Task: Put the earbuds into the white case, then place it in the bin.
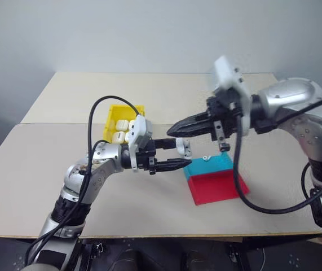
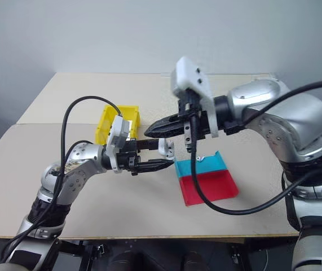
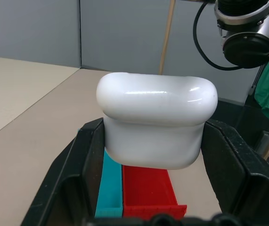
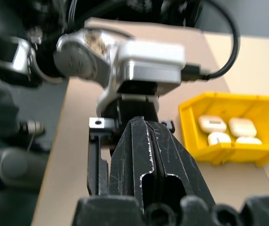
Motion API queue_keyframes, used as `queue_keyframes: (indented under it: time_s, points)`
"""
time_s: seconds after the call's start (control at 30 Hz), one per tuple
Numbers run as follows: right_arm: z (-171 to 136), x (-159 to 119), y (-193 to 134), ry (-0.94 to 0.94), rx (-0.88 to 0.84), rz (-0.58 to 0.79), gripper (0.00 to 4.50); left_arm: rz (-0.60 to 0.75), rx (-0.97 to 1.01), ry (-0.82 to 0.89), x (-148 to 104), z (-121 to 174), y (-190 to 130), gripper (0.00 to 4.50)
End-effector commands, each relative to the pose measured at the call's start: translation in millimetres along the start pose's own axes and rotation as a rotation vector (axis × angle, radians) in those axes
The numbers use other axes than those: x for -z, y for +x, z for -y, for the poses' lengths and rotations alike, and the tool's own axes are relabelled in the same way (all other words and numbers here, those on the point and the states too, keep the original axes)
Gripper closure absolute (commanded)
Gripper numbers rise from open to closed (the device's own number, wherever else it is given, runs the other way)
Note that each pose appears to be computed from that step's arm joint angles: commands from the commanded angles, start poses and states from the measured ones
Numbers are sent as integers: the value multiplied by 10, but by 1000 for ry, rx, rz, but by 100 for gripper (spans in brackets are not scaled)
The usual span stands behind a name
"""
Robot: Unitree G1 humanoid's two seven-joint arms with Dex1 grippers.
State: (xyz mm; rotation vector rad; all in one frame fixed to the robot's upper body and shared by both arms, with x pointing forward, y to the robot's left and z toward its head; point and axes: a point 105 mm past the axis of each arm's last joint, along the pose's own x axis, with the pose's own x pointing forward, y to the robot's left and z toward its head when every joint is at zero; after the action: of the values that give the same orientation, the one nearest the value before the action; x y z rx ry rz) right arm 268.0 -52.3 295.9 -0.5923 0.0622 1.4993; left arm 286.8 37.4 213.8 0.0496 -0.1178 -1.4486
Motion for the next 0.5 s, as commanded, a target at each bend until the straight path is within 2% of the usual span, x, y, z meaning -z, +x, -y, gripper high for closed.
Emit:
queue_keyframes:
  time_s: [0.03, 0.13, 0.23, 0.5]
  points:
    - [6, 95, 40, -84, -14, -107, 448, 38, -2, 70, -140, 15, 9, 172]
    - [38, 218, 45, -126, 0, -177, 448, 55, -15, 77, -158, 14, -1, 172]
    - [30, 261, -74, -113, 3, -188, 448, 89, -63, 94, -203, -9, -52, 172]
    - [53, 331, -243, -61, 98, -117, 448, 151, -234, 92, -250, -68, -285, 172]
